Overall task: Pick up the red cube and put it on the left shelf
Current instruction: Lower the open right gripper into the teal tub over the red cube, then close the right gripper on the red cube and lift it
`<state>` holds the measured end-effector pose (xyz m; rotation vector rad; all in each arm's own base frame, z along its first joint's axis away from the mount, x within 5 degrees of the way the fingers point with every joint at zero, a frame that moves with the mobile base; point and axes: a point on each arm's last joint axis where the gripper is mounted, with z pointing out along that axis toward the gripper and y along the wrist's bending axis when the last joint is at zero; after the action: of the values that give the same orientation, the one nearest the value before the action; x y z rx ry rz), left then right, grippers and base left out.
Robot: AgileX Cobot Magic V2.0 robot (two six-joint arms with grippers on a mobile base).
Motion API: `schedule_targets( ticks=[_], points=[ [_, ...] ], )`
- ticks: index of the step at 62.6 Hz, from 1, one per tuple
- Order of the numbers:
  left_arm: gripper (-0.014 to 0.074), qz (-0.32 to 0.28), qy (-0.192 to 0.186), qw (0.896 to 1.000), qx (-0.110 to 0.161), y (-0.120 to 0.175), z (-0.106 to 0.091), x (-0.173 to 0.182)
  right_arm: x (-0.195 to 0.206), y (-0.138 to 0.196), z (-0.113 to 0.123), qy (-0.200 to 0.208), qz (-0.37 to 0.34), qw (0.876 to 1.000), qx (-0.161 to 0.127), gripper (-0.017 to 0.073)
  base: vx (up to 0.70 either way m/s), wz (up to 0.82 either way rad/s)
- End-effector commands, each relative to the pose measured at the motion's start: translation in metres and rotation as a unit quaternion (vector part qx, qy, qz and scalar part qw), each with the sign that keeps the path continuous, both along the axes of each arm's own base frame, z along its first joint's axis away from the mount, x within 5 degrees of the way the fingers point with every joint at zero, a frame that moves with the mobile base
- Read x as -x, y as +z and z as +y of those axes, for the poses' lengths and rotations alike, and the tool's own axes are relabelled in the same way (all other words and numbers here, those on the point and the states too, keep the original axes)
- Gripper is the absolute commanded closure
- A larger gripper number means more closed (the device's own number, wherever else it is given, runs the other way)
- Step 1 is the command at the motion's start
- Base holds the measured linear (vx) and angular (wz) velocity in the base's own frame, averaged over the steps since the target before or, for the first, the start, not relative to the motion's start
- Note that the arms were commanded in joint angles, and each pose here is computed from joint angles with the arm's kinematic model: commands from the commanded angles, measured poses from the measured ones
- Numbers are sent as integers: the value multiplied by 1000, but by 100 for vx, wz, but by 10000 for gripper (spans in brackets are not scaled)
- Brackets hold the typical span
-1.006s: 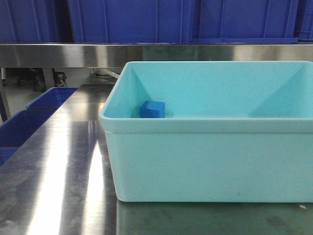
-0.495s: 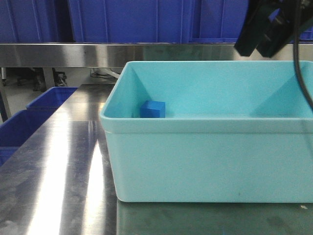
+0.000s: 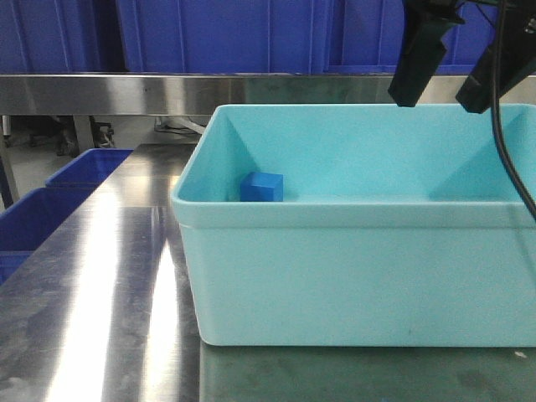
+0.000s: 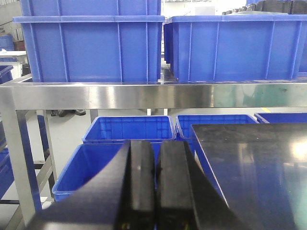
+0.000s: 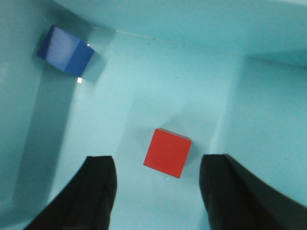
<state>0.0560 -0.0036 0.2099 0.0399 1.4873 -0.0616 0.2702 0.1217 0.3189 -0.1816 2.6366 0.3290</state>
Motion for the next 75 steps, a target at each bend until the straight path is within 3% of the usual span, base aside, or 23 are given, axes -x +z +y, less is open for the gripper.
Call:
schedule_targets(
  ticks=[1, 31, 68, 75],
  points=[
    [503, -36, 0, 999, 7, 0, 0, 1, 0, 20, -2, -21, -38, 999, -24, 62, 0, 0],
    [503, -36, 0, 999, 7, 0, 0, 1, -24, -36, 12, -34, 76, 996, 12, 62, 0, 0],
    [503, -36, 0, 999, 7, 0, 0, 1, -42, -78, 25, -29, 113, 993, 31, 67, 0, 0],
    [503, -36, 0, 999, 7, 0, 0, 1, -42, -78, 26, -29, 111, 993, 30, 140, 0, 0]
  ],
)
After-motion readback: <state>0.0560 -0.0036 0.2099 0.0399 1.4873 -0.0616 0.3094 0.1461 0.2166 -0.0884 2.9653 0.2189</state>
